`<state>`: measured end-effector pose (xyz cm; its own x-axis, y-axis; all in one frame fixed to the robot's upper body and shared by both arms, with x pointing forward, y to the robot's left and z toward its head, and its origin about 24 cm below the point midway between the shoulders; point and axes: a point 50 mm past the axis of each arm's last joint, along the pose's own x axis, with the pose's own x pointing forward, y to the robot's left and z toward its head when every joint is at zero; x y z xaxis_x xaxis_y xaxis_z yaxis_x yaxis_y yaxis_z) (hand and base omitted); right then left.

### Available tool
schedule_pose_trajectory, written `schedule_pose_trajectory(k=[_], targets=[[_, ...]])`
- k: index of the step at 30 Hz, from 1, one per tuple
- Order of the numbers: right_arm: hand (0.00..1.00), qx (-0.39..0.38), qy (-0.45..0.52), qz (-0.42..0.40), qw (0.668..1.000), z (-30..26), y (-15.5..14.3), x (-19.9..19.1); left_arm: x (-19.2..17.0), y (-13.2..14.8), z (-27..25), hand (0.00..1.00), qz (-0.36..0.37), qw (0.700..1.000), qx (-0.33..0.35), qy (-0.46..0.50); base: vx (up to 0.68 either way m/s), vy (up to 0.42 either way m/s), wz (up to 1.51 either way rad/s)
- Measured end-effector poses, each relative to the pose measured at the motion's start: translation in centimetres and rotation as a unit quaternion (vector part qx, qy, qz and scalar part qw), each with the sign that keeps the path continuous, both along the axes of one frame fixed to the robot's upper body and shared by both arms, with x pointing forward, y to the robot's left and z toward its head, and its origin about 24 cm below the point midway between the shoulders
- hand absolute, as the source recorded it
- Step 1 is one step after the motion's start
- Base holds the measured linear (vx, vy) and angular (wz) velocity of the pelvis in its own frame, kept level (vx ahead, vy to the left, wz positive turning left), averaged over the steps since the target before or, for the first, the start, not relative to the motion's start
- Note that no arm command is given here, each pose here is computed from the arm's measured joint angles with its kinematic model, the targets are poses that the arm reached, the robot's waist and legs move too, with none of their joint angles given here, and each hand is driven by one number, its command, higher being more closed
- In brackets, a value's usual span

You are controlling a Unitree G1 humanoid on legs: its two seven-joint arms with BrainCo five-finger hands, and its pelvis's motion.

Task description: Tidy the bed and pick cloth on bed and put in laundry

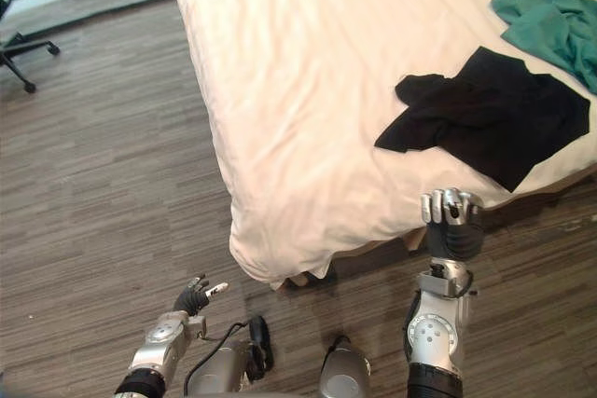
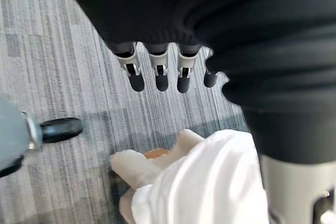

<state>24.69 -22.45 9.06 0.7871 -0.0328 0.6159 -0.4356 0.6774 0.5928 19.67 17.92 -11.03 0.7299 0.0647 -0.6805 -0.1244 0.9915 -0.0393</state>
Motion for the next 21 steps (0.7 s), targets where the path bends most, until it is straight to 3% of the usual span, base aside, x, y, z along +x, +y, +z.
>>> schedule_pose_trajectory(k=[4, 6, 9, 20, 21], targets=[[1.0, 0.012, -0.025, 0.053, 0.998, 3.4, 3.2, 4.2, 4.5, -0.7, 2.8, 0.0, -0.012, 0.997, -0.013, -0.07, -0.18, -0.047, 0.19], [1.0, 0.029, -0.011, 0.065, 0.997, 4.2, 4.7, 6.6, 8.5, -1.1, 6.1, 0.0, -0.013, 0.99, -0.015, -0.14, -0.26, -0.099, 0.33], [1.0, 0.071, -0.003, 0.056, 0.996, 3.3, 5.7, 7.3, 10.8, -1.2, 8.4, 0.0, 0.008, 0.983, -0.019, -0.184, -0.11, -0.084, 0.16], [1.0, 0.136, 0.133, -0.063, 0.98, -5.3, 0.5, 5.0, 11.1, -1.7, 8.7, 0.0, 0.079, 0.979, -0.031, -0.187, 0.04, -0.038, -0.06], [0.0, 0.141, 0.157, -0.078, 0.974, -6.8, -0.2, 4.1, 10.9, -1.7, 8.5, 0.0, 0.085, 0.979, -0.029, -0.183, 0.02, -0.012, -0.12]])
